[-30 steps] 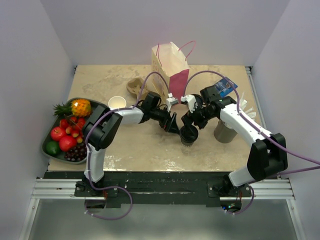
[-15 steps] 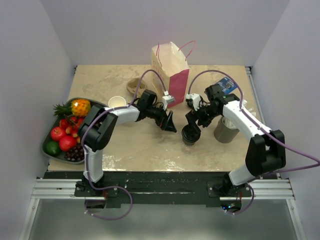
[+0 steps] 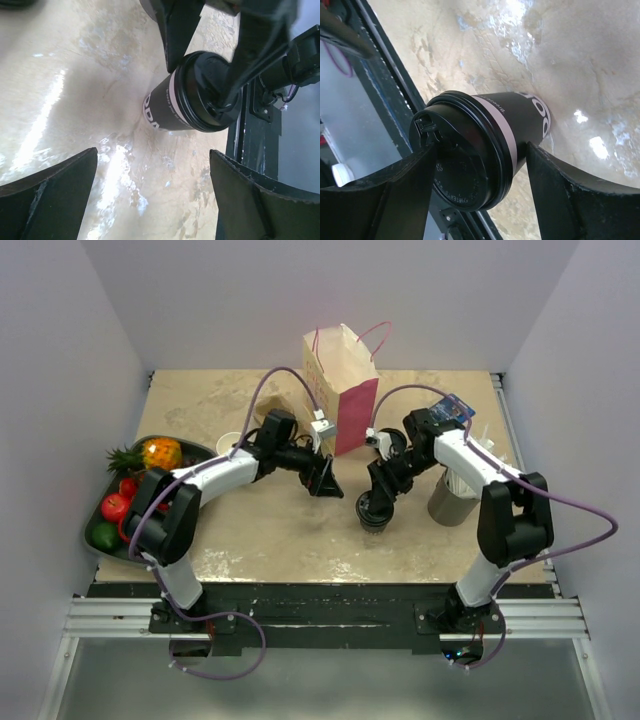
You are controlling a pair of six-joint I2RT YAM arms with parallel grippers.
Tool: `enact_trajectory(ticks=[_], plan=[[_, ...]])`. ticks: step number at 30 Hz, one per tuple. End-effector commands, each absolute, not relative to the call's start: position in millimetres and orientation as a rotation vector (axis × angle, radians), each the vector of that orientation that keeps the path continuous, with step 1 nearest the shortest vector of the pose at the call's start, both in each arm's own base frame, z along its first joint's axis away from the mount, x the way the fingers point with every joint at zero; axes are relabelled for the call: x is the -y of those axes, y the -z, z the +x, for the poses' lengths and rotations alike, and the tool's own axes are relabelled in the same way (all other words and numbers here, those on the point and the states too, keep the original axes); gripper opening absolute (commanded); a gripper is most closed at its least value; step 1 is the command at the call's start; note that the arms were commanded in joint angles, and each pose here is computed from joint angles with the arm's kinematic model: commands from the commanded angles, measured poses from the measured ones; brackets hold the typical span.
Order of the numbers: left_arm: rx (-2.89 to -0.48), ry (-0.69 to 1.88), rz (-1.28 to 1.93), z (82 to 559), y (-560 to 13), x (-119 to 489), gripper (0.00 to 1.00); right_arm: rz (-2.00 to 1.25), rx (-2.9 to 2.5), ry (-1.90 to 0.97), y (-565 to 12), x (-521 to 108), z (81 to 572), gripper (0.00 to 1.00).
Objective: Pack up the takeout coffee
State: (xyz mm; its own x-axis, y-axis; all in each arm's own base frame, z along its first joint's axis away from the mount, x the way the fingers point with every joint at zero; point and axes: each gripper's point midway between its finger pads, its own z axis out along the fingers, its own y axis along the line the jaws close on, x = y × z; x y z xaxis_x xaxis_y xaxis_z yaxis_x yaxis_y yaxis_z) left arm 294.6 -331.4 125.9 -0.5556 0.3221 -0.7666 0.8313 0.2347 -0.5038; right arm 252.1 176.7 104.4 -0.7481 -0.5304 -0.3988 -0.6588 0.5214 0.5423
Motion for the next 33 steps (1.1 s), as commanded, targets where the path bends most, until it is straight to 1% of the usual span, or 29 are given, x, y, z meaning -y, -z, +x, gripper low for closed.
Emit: enact_trajectory(ticks=[1,8,14,18,21,22,24,28,31,33], plan=[[-1.940,1.212,1.093,294.6,-145.7,309.5,0.97,-1.021,-2.509,-1.101,-115.4,-188.6,265.6,0.69],[-1.899,1.220,1.139,285.5,-148.5,306.1,0.97,-0.960,-2.482,-1.231,-120.5,-202.3,264.3,0.65],[-1.896,1.220,1.146,289.9,-149.8,308.7,0.97,-0.801,-2.515,-1.231,-111.9,-218.6,280.5,0.64],[-1.888,1.248,1.143,289.6,-153.1,311.4,0.97,-0.831,-2.536,-1.170,-105.2,-238.0,282.4,0.64],[-1.892,1.274,1.129,287.9,-153.5,312.9,0.97,-0.861,-2.529,-1.162,-107.6,-247.9,282.8,0.66],[-1.901,1.279,1.117,288.6,-152.0,313.5,0.98,-0.862,-2.527,-1.162,-108.8,-249.6,285.1,0.70],[-1.920,1.277,1.103,289.4,-148.9,313.2,0.98,-0.877,-2.525,-1.145,-113.4,-248.1,288.9,0.72],[-1.937,1.283,1.093,287.7,-141.9,312.3,0.98,-0.870,-2.503,-1.150,-125.6,-238.6,294.0,0.80],[-1.948,1.305,1.086,286.7,-137.9,312.3,0.98,-0.807,-2.472,-1.191,-137.6,-231.2,304.1,0.83],[-1.948,1.314,1.080,287.6,-137.1,313.6,0.98,-0.803,-2.474,-1.185,-136.1,-228.4,307.6,0.83]])
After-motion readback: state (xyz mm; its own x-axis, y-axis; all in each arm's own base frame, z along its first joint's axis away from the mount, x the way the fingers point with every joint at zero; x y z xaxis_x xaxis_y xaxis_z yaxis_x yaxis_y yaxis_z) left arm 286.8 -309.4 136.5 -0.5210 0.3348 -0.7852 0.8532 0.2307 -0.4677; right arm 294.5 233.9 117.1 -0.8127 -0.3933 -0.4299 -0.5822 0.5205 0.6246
